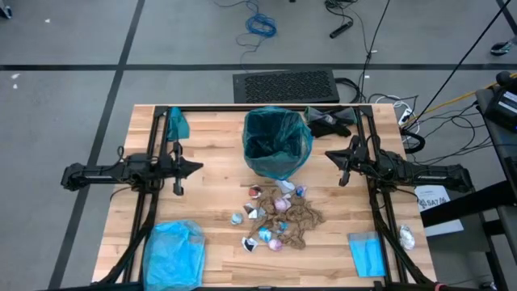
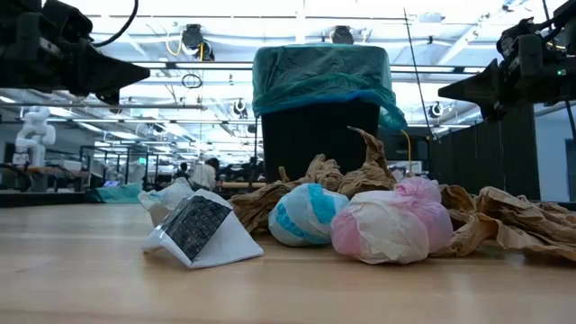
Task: Place trash/remove bag and relplace
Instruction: Put the pink plastic into the blue trash bag inside the black trash bin
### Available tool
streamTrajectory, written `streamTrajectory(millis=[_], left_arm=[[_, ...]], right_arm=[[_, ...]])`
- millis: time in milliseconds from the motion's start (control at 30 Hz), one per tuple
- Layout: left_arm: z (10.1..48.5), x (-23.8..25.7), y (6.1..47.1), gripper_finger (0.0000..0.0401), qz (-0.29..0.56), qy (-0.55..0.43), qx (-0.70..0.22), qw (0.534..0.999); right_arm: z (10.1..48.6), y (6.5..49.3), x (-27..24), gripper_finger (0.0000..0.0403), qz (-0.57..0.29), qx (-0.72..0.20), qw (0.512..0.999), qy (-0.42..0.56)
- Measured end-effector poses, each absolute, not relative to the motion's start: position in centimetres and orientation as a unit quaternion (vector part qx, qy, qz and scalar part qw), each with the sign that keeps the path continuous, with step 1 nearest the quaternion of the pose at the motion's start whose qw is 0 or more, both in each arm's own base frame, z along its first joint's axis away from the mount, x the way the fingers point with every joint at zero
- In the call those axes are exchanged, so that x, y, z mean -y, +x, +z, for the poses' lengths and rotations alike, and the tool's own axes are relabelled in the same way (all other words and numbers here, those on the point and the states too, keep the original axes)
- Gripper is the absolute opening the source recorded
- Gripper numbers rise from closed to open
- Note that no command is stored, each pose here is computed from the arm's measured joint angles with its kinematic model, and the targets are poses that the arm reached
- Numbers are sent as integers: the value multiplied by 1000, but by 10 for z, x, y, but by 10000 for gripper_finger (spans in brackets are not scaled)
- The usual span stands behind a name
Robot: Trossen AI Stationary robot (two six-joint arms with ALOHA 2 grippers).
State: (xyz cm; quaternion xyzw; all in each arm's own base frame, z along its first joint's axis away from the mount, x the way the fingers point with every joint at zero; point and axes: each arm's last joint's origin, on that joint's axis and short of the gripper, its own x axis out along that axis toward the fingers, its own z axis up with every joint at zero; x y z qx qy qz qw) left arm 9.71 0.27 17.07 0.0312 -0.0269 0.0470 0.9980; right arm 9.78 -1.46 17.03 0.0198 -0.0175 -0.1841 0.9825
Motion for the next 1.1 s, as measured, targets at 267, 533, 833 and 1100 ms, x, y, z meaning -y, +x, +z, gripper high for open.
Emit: streamTrajectory(millis=[267,533,833,1100], left_arm=[[190,-3,94,0,56,-40,131,989],[207,-14,84,0,173,-309,279,893],[208,-17,81,0,218,-342,309,860],[219,-12,82,0,134,-327,291,889]], right_arm=[[171,98,15,0,-185,17,983,-7],[188,95,16,0,-193,122,970,86],[214,83,20,0,-199,309,889,274],[231,77,19,0,-137,353,857,350]])
